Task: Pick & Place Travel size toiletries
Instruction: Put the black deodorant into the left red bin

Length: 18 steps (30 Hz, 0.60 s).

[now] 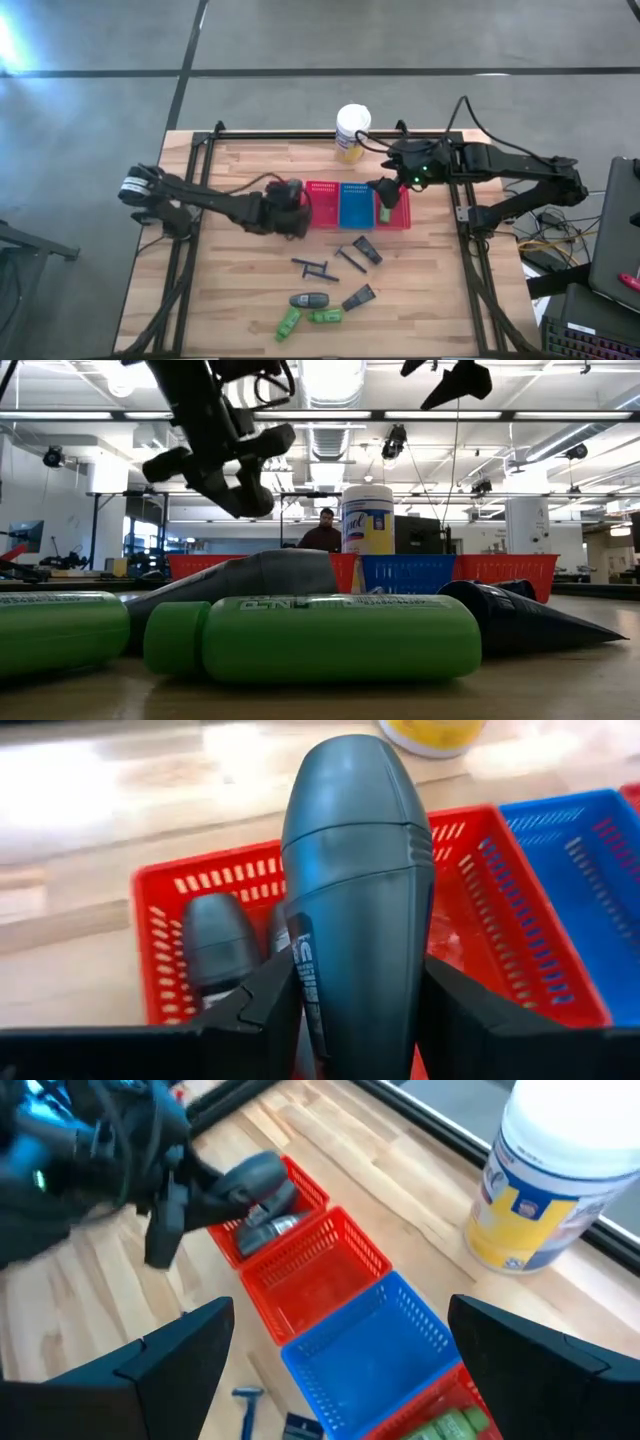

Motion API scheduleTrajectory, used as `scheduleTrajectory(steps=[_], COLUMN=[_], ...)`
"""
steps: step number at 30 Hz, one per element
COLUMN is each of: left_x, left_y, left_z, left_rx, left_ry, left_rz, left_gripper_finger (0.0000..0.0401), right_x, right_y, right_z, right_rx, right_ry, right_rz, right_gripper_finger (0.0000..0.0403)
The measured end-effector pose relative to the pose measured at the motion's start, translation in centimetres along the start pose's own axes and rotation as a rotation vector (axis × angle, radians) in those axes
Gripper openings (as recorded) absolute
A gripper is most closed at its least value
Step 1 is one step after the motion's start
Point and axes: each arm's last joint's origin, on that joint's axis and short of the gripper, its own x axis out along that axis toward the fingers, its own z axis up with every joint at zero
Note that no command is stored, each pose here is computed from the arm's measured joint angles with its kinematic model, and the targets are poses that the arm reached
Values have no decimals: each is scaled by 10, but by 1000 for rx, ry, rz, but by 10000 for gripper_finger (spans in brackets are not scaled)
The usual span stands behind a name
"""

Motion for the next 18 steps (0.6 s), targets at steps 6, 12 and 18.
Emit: scheduleTrajectory(steps=[6, 12, 18], left_x=[5, 17, 31], left_y=[12, 34, 45], left_z=[-3, -19, -20], left_rx=[-106, -244, -293], left_ry=[85, 139, 118], left_rz=[-111, -166, -141], left_gripper_finger=[157, 157, 157], right_x=[3, 3, 4], right_y=[-1, -2, -1], right_z=[-4, -3, -3], right_rx=[-5, -23, -56], right_ry=[13, 2, -10], right_rz=[-7, -22, -26], right_gripper_finger=[366, 366, 366])
